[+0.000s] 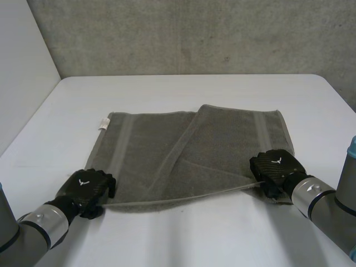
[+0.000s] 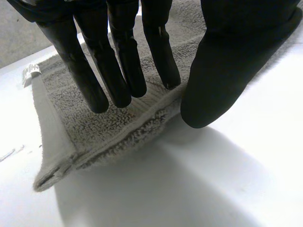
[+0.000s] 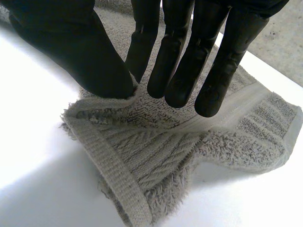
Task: Fold the towel.
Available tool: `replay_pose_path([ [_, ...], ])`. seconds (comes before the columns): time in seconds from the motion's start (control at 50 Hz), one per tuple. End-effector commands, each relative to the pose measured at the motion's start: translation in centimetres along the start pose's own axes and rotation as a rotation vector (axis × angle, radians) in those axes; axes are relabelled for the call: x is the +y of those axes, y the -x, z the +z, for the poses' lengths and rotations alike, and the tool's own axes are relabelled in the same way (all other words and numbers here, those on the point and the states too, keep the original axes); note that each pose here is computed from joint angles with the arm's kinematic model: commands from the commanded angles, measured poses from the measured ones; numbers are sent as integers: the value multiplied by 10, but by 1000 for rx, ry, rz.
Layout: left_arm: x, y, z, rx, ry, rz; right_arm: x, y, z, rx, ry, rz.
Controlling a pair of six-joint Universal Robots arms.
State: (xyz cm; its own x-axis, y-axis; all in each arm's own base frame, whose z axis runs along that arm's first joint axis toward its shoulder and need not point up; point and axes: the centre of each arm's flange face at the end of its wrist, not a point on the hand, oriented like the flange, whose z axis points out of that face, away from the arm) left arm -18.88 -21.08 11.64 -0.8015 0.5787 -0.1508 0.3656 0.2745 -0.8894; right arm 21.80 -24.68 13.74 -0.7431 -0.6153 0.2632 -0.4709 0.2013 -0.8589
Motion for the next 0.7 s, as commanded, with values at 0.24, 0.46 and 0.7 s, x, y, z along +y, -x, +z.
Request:
replay_pose_path([
  [0.24,1,4,10,-3,-7,6,-1,-1,0,3,-1,0],
  [0.46,-48,11,-9,-88,-204,93,-3,-1,-2,8,-7,-5],
  [0.7,-72,17,-19,-131,-313,141,-16,-6,-7,10,-10,125],
])
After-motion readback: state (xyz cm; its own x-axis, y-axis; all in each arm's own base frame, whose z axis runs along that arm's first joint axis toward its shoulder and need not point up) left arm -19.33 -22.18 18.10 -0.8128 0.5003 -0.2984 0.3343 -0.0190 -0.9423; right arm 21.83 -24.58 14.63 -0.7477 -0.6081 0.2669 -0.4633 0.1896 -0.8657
